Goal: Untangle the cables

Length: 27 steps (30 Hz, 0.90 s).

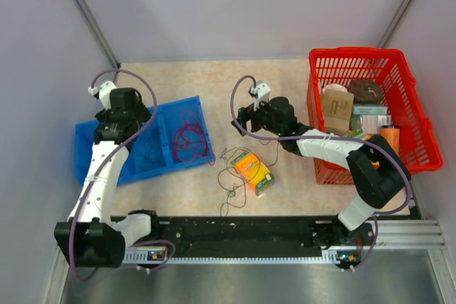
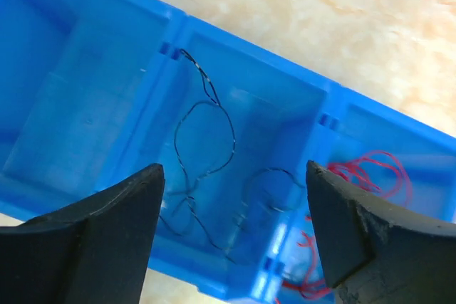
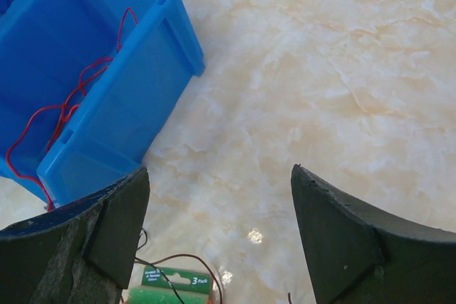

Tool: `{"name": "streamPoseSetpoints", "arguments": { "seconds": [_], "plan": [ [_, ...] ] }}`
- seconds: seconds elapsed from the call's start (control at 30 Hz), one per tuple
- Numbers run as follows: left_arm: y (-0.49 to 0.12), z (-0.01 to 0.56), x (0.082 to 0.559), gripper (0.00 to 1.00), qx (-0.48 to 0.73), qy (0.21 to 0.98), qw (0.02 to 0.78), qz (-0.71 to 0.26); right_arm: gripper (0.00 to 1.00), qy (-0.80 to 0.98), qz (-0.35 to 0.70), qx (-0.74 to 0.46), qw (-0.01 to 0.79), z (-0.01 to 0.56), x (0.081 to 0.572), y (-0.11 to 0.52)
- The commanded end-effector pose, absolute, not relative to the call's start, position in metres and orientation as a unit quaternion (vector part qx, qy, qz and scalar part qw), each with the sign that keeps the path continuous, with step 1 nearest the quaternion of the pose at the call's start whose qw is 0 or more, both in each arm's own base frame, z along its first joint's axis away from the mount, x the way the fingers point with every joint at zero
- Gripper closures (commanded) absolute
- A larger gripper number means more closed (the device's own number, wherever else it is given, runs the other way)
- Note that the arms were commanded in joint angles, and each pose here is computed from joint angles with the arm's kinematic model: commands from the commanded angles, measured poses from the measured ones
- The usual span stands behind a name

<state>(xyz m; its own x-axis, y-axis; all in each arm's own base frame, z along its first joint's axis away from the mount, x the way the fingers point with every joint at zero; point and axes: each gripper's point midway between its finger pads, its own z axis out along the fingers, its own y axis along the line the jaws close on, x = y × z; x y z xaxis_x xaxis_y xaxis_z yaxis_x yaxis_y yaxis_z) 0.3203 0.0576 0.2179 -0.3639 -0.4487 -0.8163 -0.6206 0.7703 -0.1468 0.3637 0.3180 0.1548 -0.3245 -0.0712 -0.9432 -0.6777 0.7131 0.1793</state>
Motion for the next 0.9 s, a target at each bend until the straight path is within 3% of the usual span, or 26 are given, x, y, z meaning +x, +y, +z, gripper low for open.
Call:
{"name": "streamPoseSetpoints", "arguments": {
  "seconds": [0.0,0.07,0.13,0.3,0.4,0.6,0.87],
  "plan": [
    [0.020,0.256,0.318,0.15,-0.288,0.815,0.502,-0.026,0.21,0.744,0.283,-0.247,0.552,0.180,0.372,0.315],
    [-0.020,0.262,0.323,0.15,-0.222,0.822,0.510,-0.120,0.21,0.752,0.278,-0.262,0.537,0.172,0.371,0.312],
    [-0.067,0.260,0.323,0.27,-0.154,0.831,0.492,-0.208,0.21,0.760,0.278,-0.279,0.516,0.162,0.368,0.313],
    [-0.157,0.249,0.309,0.42,-0.038,0.833,0.466,-0.295,0.22,0.779,0.346,-0.317,0.417,0.131,0.342,0.333],
    [-0.190,0.247,0.300,0.49,-0.003,0.820,0.443,-0.362,0.31,0.771,0.399,-0.356,0.346,0.117,0.318,0.347],
    [-0.193,0.263,0.282,0.46,0.023,0.799,0.459,-0.388,0.29,0.780,0.395,-0.383,0.298,0.110,0.305,0.351],
    [-0.164,0.296,0.258,0.42,0.025,0.768,0.534,-0.353,0.41,0.802,0.385,-0.421,0.180,0.078,0.283,0.367]
  ]
}}
